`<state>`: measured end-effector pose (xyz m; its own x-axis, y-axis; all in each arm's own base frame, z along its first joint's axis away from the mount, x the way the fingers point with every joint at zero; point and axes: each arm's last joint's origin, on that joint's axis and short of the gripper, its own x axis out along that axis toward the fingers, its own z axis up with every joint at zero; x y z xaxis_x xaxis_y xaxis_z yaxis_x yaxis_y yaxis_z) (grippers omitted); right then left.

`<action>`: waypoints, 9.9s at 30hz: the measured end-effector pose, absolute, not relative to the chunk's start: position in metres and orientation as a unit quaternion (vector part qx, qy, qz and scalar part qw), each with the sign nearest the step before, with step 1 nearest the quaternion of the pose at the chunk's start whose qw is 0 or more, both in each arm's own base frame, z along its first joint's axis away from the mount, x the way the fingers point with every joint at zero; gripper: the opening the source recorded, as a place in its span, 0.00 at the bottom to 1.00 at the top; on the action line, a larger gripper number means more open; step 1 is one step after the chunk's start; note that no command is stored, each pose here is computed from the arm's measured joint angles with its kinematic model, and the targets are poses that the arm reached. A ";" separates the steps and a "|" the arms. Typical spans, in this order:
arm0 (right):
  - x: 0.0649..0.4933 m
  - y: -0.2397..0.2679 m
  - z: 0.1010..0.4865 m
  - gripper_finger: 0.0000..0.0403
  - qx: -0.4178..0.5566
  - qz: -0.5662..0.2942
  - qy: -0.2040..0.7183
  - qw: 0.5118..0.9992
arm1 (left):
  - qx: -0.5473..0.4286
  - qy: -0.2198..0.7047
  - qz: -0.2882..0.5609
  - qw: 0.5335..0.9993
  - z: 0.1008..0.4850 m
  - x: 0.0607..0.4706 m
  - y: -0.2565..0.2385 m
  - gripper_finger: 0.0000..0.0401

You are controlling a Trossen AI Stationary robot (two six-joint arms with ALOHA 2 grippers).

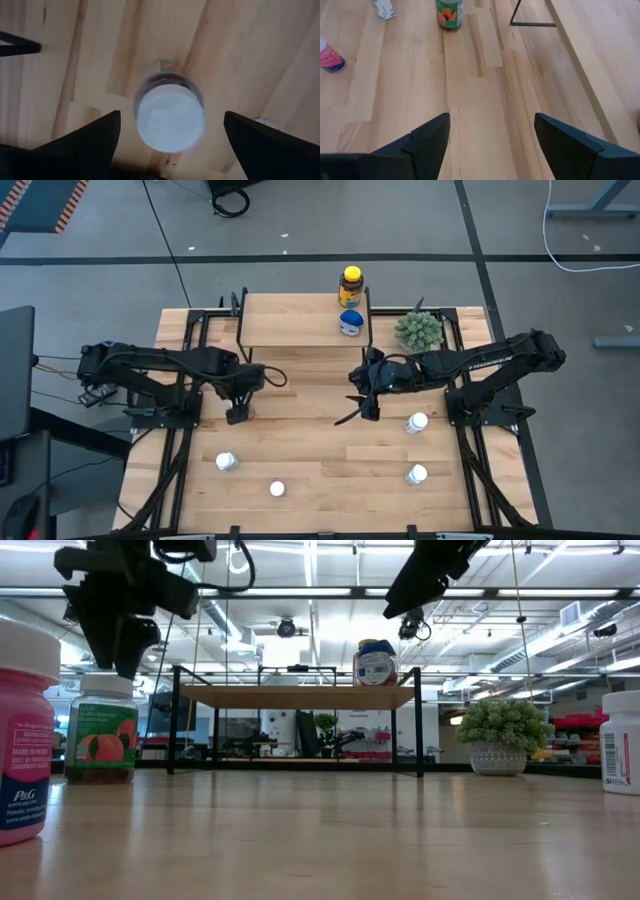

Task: Pick and place medicine bottles onto shelf by color
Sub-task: Put the green pill bottle on the shelf

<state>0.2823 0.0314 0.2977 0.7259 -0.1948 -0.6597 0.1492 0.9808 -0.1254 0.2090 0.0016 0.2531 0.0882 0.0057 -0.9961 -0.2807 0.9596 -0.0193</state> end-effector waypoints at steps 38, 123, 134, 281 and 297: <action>0.277 0.031 0.293 0.74 0.015 -0.110 0.387 0.915 | -0.092 0.627 0.122 0.764 0.350 0.239 0.046 0.58; 0.278 0.031 0.294 0.74 0.027 -0.111 0.381 0.918 | -0.162 0.518 0.256 0.800 0.423 0.274 0.197 0.60; 0.278 0.031 0.294 0.74 0.034 -0.113 0.380 0.918 | -0.143 0.558 0.214 0.789 0.415 0.246 0.152 0.60; 0.397 -0.043 0.313 0.74 -0.059 -0.165 0.121 0.977 | -0.035 0.186 0.596 0.780 0.345 0.133 0.137 0.54; 0.395 -0.043 0.307 0.74 -0.073 -0.161 0.155 0.972 | -0.025 0.337 0.519 0.785 0.308 0.143 0.174 0.17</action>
